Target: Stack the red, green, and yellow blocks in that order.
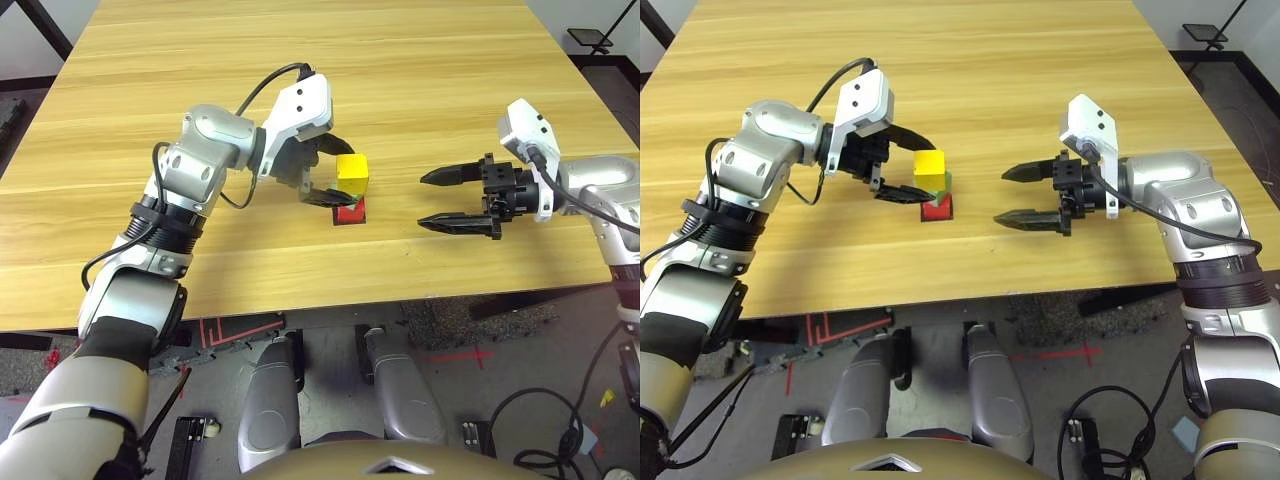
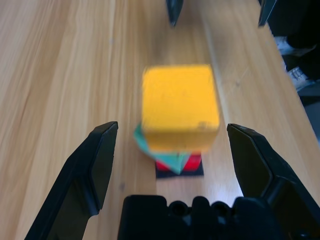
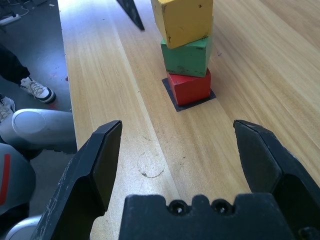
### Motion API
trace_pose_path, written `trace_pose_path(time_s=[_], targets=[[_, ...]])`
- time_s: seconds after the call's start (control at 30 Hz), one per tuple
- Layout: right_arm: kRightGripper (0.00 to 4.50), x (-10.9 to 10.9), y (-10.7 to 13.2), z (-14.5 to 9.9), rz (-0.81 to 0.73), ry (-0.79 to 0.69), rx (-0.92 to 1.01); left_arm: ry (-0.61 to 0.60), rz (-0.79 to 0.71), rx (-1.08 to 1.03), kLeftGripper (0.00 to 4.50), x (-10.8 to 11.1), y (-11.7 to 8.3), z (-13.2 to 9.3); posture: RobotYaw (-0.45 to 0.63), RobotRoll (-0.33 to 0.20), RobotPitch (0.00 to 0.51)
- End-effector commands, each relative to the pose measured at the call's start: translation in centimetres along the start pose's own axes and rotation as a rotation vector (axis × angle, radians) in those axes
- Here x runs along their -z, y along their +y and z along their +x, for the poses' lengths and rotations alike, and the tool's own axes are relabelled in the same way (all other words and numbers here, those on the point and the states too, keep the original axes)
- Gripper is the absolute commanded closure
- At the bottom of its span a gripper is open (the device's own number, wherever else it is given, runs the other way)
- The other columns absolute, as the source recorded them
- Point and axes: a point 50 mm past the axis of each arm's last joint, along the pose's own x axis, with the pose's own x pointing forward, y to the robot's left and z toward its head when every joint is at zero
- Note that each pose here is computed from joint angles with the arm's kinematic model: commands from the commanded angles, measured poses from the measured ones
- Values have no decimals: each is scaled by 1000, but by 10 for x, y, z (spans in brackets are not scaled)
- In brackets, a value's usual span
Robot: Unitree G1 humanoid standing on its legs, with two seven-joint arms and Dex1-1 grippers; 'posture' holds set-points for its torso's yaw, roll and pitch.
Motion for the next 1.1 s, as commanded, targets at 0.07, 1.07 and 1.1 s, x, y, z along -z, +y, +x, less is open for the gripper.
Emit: trace_pose_path(time_s=[0.07, 1.07, 1.1], targets=[[0, -2, -1, -5, -13, 2, 7, 73, -3, -23, 51, 13, 3, -25, 176, 26, 193], [0, 32, -65, -101, 162, -479, 1410, 3, -344, -1523, 51, 78, -15, -77, 160, 41, 273], [0, 34, -63, -107, 165, -495, 1461, -16, -337, -1537, 51, 75, -15, -74, 149, 40, 277]])
